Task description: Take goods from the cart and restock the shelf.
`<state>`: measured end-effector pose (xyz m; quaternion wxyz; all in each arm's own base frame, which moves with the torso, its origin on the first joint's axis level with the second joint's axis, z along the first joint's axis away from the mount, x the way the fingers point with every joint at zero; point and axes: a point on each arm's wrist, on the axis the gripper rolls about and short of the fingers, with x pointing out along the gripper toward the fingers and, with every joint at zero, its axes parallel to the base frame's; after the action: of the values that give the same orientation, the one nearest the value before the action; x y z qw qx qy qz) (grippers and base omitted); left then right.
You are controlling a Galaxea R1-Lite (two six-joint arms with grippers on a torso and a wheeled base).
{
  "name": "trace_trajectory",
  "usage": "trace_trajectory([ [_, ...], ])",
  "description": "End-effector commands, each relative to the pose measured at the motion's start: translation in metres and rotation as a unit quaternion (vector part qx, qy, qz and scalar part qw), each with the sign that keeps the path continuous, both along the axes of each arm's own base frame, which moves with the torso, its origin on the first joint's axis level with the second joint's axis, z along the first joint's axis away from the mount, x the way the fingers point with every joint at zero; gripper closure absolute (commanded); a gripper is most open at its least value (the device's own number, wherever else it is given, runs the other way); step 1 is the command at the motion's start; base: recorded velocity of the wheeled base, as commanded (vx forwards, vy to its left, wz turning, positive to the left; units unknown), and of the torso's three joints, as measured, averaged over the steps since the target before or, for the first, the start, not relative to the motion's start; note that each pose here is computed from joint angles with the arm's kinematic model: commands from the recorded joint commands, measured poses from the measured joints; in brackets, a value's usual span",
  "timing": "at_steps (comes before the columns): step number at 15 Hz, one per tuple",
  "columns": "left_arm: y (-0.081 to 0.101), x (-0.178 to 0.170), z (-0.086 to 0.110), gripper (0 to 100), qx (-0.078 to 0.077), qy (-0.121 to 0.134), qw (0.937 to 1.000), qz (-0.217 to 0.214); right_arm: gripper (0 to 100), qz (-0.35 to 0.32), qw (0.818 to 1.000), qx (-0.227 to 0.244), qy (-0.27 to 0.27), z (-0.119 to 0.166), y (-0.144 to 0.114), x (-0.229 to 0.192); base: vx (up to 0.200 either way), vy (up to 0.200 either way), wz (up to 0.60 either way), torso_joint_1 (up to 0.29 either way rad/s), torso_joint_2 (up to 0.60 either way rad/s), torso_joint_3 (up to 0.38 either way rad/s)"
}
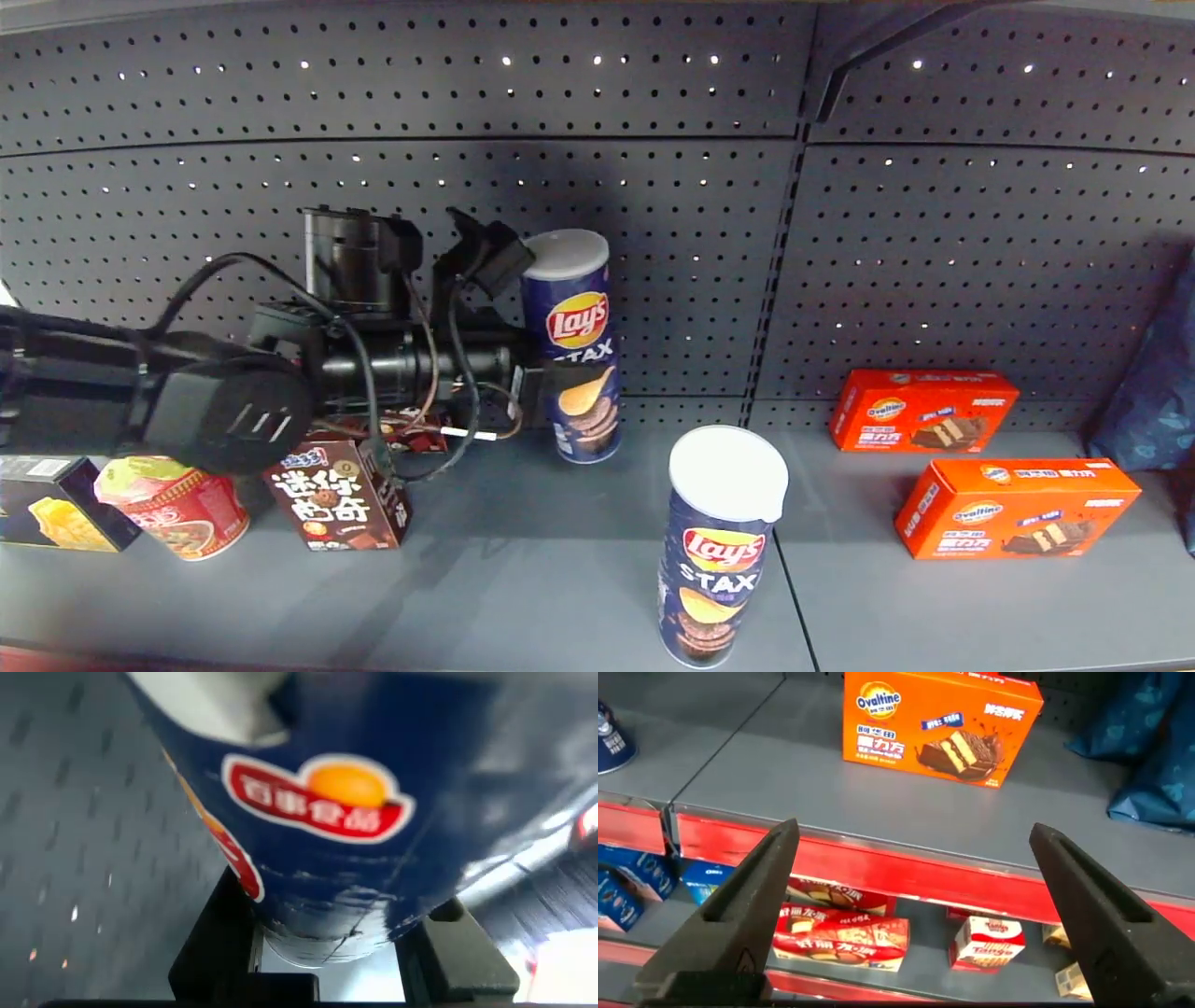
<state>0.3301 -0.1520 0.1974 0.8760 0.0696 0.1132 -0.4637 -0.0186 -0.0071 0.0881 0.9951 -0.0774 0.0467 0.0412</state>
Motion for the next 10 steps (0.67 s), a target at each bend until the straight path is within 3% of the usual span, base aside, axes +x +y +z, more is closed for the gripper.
trace_trajectory([
  [1, -0.041, 0.038, -0.029, 100, 0.001, 0.004, 0.9996, -0.027, 0, 0.001, 1.0, -0.003, 0.005, -0.001, 0.0, 0.001, 0.0, 0.0, 0.0, 0.0, 0.0, 0.0],
  [5, -0.062, 0.047, -0.05, 100, 0.008, 0.013, 0.999, -0.042, 0, 0.001, 1.0, -0.004, 0.004, -0.001, 0.0, 0.001, 0.0, 0.0, 0.0, 0.0, 0.0, 0.0],
  [10, -0.062, 0.053, -0.061, 100, 0.013, 0.022, 0.9989, -0.039, 0, 0.001, 1.0, -0.004, 0.004, -0.001, 0.0, 0.001, 0.0, 0.0, 0.0, 0.0, 0.0, 0.0],
])
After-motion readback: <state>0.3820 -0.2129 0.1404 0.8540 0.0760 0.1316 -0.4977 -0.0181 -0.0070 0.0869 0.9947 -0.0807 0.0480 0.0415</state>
